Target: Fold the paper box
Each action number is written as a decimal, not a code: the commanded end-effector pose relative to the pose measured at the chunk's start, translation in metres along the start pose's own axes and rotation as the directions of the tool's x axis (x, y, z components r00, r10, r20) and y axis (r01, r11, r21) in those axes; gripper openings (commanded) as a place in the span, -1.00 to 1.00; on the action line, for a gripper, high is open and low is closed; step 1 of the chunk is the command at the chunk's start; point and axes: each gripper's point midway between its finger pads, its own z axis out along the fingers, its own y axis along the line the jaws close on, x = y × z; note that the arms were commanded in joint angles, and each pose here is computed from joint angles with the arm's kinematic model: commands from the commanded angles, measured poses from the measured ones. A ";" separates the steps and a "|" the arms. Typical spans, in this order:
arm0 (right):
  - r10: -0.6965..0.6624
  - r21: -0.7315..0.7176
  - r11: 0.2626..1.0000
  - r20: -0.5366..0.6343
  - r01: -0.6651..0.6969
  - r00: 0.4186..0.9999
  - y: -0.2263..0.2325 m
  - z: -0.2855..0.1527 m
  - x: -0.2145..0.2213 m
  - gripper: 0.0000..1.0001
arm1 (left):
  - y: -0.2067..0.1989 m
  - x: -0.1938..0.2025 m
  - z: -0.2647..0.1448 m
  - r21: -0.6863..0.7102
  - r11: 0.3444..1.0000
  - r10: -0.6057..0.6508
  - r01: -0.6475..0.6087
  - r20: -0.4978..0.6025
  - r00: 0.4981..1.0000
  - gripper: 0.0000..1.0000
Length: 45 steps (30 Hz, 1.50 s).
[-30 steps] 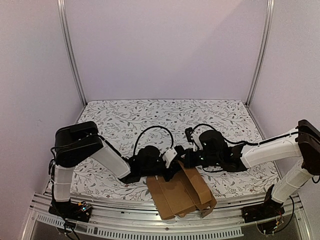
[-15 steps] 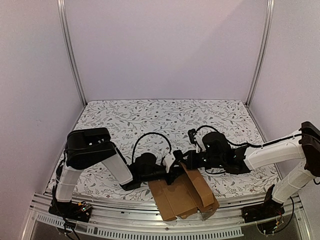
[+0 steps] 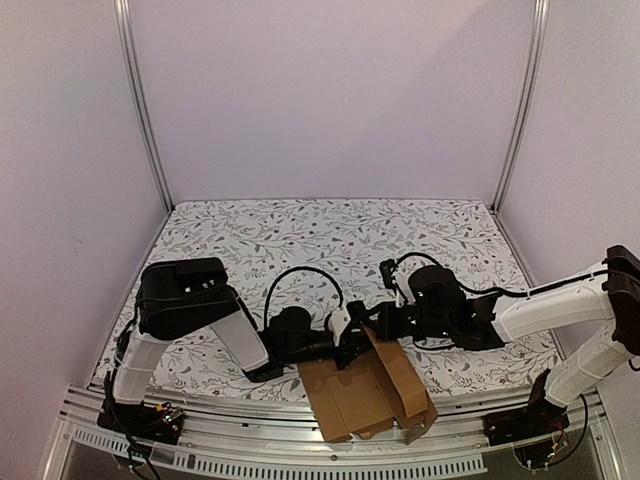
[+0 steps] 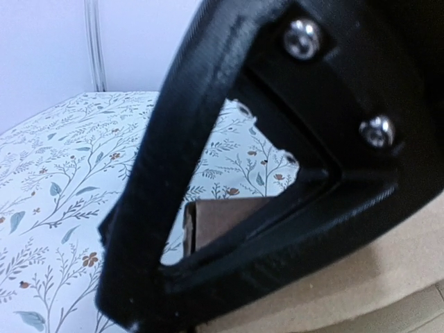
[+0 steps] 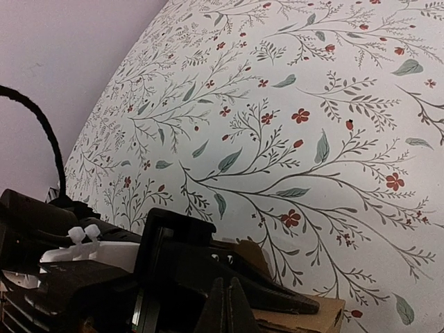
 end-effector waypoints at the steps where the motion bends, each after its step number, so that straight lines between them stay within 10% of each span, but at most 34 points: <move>1: 0.007 0.076 0.997 -0.068 -0.002 0.998 -0.022 -0.004 0.025 -1.00 | -0.014 -0.015 0.010 0.053 0.998 0.027 -0.030 0.059 0.998 -0.52; 21: 0.007 0.075 0.997 -0.053 -0.003 0.999 -0.020 -0.006 0.021 -1.00 | -0.014 -0.002 0.012 0.058 0.996 0.060 -0.060 0.007 0.998 -1.00; 31: 0.015 0.071 0.997 0.018 -0.016 1.000 -0.010 -0.032 -0.005 -0.43 | -0.005 -0.011 0.001 -0.004 0.990 0.139 -0.139 -0.002 0.990 -1.00; 45: 0.049 0.045 0.998 -0.047 -0.047 0.998 -0.011 -0.038 0.015 -0.80 | -0.003 -0.004 -0.002 -0.021 0.990 0.139 -0.139 -0.014 0.990 -0.94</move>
